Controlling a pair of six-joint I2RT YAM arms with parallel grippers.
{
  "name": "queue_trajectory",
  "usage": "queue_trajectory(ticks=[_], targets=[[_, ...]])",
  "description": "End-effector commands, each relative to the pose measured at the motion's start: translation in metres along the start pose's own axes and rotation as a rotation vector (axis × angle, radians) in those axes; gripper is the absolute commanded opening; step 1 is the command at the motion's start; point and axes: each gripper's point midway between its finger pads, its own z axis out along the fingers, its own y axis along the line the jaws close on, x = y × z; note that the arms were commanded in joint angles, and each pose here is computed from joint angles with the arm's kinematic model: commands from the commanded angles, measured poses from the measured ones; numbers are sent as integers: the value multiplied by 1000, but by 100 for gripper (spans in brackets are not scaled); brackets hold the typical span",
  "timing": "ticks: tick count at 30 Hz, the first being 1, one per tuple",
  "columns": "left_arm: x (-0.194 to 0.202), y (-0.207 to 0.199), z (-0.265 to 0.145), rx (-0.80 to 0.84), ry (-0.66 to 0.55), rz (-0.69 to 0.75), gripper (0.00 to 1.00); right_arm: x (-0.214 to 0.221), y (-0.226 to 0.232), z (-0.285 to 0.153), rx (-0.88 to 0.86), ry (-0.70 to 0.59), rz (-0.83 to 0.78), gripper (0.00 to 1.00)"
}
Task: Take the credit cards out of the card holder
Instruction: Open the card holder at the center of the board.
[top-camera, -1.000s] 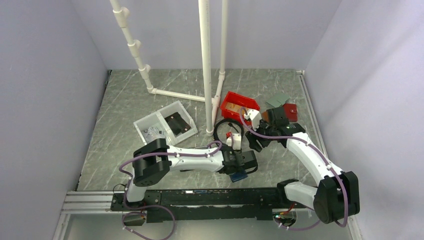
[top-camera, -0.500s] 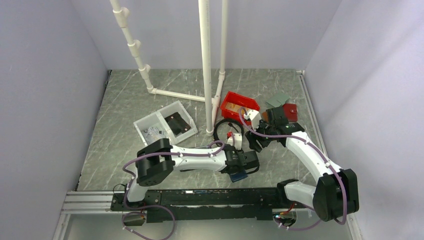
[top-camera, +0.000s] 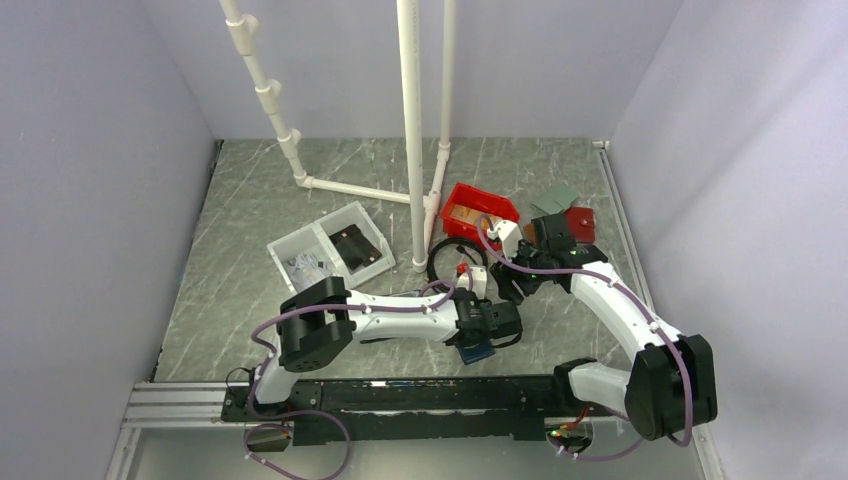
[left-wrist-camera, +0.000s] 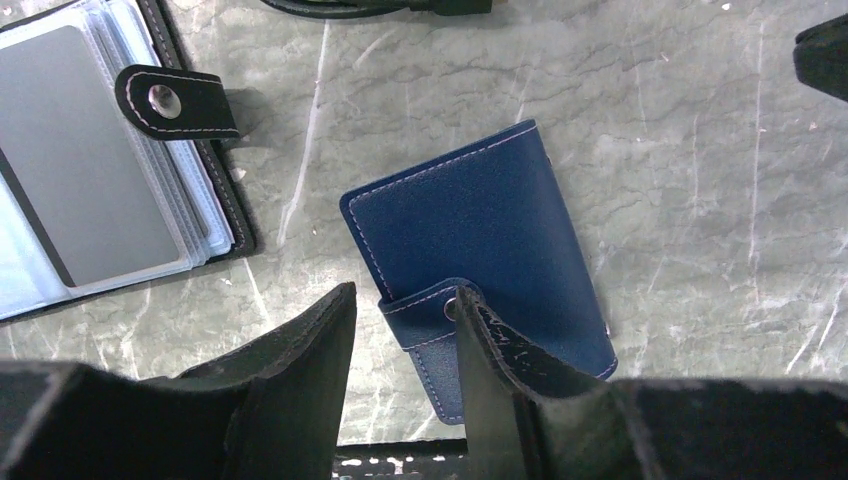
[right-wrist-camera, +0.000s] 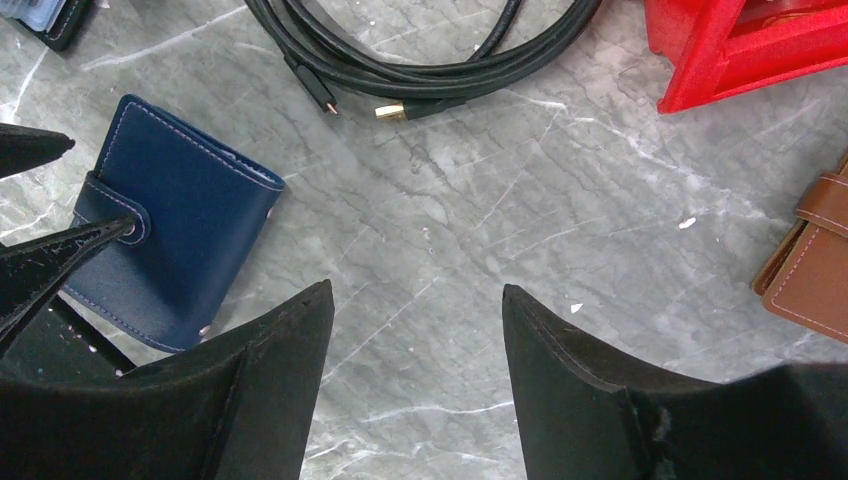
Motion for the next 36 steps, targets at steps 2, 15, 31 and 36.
queue_trajectory(ticks=[2,15,31,36], targets=[[-10,0,-3,-27,-40,-13,47,-7,-3,-2,5,-21,-2,65],[-9,-1,0,-39,-37,9,48,-7,-1,0,-9,-16,-1,65],[-4,-19,-2,48,-6,25,51,-5,0,1,-18,-7,2,65],[3,-14,0,4,29,32,50,-5,1,1,-19,-10,1,65]])
